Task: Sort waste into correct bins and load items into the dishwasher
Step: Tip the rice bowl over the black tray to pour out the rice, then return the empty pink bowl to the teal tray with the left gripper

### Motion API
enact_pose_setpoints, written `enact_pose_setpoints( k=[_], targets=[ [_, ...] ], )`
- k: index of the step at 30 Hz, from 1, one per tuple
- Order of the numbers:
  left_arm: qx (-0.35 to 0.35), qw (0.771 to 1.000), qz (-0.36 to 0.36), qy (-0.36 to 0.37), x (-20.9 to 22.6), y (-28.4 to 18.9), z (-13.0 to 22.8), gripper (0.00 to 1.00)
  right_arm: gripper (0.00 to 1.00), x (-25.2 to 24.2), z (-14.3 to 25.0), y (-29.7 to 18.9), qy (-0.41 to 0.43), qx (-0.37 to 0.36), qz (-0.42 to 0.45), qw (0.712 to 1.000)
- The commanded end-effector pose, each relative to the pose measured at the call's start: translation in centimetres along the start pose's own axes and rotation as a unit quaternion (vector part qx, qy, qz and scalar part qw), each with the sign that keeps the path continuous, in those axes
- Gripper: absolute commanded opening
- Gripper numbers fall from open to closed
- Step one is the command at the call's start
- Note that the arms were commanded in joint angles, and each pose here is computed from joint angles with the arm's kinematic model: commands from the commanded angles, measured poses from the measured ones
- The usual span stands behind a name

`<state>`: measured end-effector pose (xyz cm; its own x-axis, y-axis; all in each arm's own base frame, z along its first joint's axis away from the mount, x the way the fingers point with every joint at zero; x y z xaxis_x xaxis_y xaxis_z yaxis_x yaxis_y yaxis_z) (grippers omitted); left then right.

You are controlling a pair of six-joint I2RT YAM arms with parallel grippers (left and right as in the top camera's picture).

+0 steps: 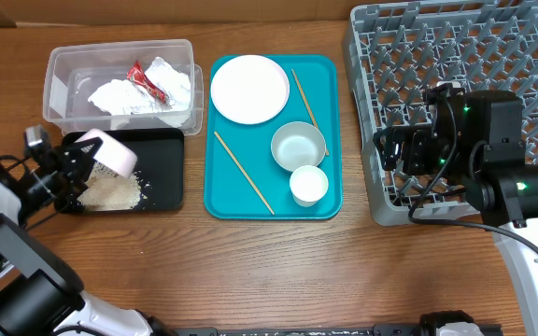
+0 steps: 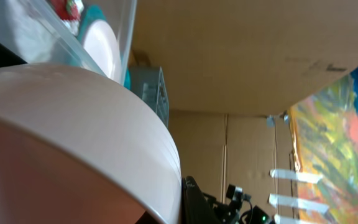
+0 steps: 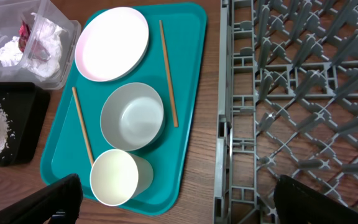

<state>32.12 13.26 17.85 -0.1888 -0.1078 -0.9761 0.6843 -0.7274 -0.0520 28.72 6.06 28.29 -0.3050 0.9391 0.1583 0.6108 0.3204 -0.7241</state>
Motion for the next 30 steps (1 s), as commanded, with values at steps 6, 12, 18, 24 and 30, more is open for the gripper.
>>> enact_pose_setpoints(
  k=[6, 12, 18, 24, 30],
  targets=[
    [0.018, 0.969, -0.162, 0.186, -6.7, 6.3, 4.2, 0.04, 1.00, 0.4, -0.5, -0.5, 0.000, -0.003, -0.007, 1.000],
    [0.007, 0.882, -0.335, 0.332, -6.9, 12.9, 8.9, 0.04, 1.00, 0.4, -0.5, -0.5, 0.000, -0.004, -0.007, 1.000],
    [0.097, 0.764, -0.463, 0.439, -1.2, 18.8, 14.7, 0.04, 1.00, 0.4, -0.5, -0.5, 0.000, -0.004, -0.006, 1.000],
    [0.169, 0.662, -0.566, 0.461, 5.3, 21.1, 18.8, 0.04, 1.00, 0.4, -0.5, -0.5, 0.000, -0.004, -0.006, 1.000],
    [0.209, 0.610, -0.630, 0.433, 9.7, 20.9, 20.2, 0.04, 1.00, 0.4, -0.5, -0.5, 0.000, -0.004, -0.007, 1.000]
  ],
)
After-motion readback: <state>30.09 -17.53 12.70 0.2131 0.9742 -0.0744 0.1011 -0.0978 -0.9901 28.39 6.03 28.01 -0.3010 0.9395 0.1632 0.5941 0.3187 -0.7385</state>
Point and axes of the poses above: each gripper's point midway between its finger pads, its own y axis out along the fingers, its own x axis along the line the jaws close on, z = x × y, the point moved 5 cm from there along -y, back along the fingers, and after that the axes turned 10 degrees about -y, right-handed, at the moved point
